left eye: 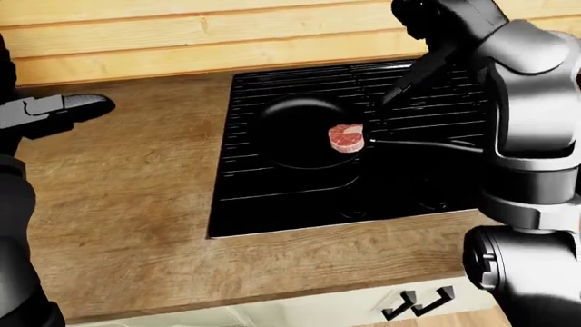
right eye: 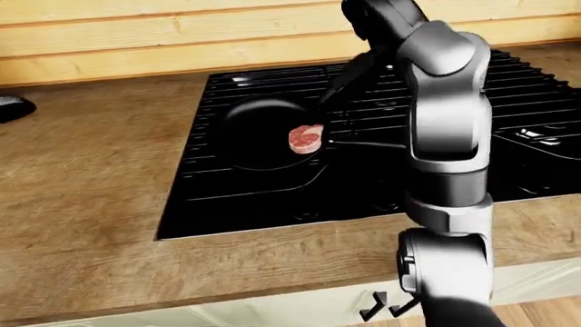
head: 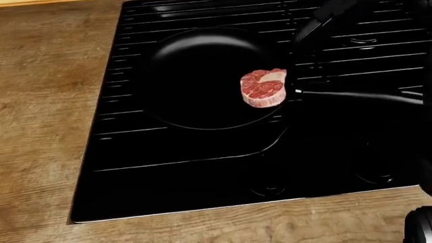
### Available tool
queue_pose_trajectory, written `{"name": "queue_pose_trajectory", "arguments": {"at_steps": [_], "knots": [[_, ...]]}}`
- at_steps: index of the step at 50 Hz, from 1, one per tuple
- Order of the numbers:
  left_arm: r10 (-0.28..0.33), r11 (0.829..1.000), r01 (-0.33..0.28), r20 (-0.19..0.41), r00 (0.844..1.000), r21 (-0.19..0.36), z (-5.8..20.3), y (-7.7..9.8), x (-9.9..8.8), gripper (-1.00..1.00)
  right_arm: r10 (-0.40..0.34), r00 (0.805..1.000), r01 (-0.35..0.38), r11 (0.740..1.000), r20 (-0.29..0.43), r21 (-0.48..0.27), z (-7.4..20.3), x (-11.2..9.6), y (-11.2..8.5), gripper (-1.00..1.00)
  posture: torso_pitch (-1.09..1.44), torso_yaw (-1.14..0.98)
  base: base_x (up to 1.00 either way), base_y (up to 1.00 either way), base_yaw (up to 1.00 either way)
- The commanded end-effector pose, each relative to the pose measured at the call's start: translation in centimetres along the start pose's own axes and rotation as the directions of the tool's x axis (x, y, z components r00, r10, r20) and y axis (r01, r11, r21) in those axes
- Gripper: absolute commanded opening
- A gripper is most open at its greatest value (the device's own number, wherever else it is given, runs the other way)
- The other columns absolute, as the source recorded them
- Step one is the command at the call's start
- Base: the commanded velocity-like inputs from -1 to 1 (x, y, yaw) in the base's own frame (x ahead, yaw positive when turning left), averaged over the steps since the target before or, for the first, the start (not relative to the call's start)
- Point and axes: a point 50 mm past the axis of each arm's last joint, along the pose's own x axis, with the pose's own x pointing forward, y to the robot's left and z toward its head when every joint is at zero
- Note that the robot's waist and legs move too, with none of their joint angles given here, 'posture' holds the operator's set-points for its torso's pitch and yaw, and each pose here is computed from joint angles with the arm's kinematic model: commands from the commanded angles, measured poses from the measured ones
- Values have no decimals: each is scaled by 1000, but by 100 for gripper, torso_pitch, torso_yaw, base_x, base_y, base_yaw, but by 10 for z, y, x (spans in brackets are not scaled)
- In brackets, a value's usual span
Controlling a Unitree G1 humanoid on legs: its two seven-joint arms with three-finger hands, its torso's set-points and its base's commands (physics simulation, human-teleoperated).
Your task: Pick the lamb chop from the pan and place it in the bowl.
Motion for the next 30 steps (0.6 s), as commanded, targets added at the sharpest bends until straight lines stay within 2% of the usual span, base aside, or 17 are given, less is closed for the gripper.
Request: {"name": "queue_pose_trajectory", "arguments": {"at_steps": [1,2,3,7,13,14,20,23,28,30], "knots": [[-5,1000,4,97,995,7,20,0,1,100,-40,998,42,998,43,-52,24,2,-16,100,0,0,0,0,0],[-4,1000,3,97,995,6,19,0,1,100,-35,999,37,998,36,-52,26,3,-17,100,0,0,0,0,0],[4,1000,-5,97,995,10,19,1,1,100,-15,999,19,995,33,-100,28,7,-15,100,0,0,0,0,0],[14,1000,-15,100,995,14,19,1,1,100,35,999,-36,987,-5,-157,25,22,-10,100,0,0,0,0,0],[22,1000,-22,101,995,-2,20,3,1,100,86,996,-90,972,-27,-218,37,39,-9,100,0,0,0,0,0],[23,1000,-23,101,995,-4,20,3,1,100,97,994,-106,971,-53,-216,37,43,-9,100,0,0,0,0,0],[27,1000,-27,102,994,-2,20,4,1,100,156,982,-178,947,-103,-267,50,61,-8,100,0,0,0,0,0],[33,999,-34,102,994,2,20,6,1,100,197,970,-229,932,-140,-281,55,68,-4,100,0,0,0,0,0],[30,1000,-30,101,994,-6,20,5,0,100,268,943,-320,893,-199,-316,59,74,6,100,0,0,0,0,0],[31,1000,-31,100,995,-6,20,5,1,100,305,926,-366,870,-223,-330,63,75,10,100,0,0,0,0,0]]}}
